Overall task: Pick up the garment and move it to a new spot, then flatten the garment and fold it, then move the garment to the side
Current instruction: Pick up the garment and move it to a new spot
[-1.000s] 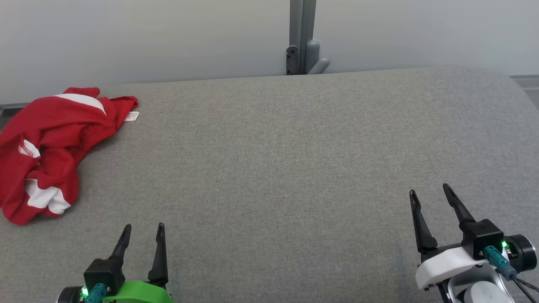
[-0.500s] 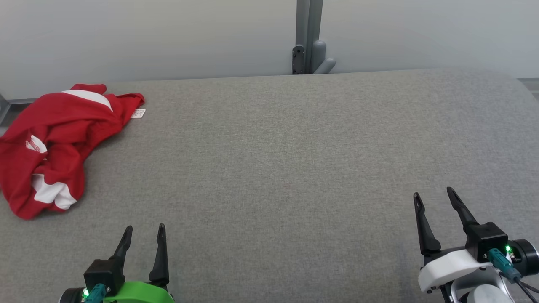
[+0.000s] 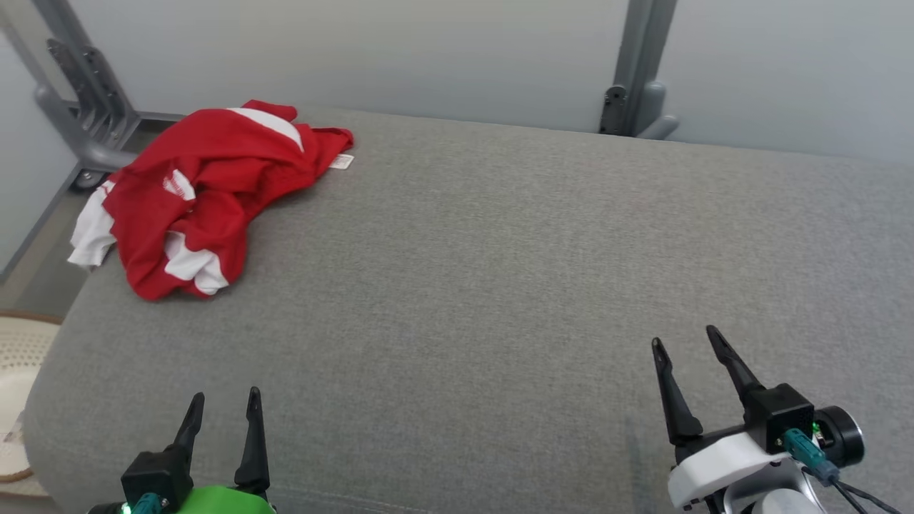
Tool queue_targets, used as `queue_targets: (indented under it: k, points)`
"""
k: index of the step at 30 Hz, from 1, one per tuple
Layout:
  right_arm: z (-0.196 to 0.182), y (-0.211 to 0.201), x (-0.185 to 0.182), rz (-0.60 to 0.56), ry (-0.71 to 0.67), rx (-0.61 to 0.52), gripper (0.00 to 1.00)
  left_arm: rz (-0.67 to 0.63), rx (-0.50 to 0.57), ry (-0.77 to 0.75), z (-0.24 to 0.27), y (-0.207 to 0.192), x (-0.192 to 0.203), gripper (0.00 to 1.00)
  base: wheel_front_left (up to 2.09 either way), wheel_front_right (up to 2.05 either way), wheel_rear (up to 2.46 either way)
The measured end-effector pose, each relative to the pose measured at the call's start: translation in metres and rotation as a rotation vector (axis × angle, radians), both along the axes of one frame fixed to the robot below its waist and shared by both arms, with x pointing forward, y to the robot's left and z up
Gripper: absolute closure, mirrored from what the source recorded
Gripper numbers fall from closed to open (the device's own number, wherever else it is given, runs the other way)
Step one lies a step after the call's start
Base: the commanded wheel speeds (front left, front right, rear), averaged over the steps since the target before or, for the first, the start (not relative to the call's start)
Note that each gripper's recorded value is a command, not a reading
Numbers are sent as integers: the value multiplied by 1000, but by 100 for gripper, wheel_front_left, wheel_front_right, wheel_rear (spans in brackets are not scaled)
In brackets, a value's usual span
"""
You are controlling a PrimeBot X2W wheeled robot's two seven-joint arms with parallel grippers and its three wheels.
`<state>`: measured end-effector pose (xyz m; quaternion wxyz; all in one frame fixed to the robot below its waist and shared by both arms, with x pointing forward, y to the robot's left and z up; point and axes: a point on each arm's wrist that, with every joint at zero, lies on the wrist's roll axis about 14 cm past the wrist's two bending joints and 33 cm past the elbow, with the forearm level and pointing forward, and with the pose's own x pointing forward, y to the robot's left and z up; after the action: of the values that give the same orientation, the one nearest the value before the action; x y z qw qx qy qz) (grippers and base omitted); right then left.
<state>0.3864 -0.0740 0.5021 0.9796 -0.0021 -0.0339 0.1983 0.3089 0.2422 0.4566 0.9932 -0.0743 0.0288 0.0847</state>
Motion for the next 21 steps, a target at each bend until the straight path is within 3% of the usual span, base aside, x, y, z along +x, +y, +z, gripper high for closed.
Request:
queue_targets:
  k: [8, 12, 21]
  points:
    - [4, 47, 7, 127, -5, 33, 0, 111, -5, -51, 16, 32, -11, 0, 0, 0, 0]
    - [6, 50, 19, 147, -22, 33, 0, 110, -3, -113, 38, 36, 17, 0, 0, 0, 0]
    - [-2, 57, 54, 193, -30, 45, 0, 18, 4, 43, 39, 45, 122, 0, 0, 0, 0]
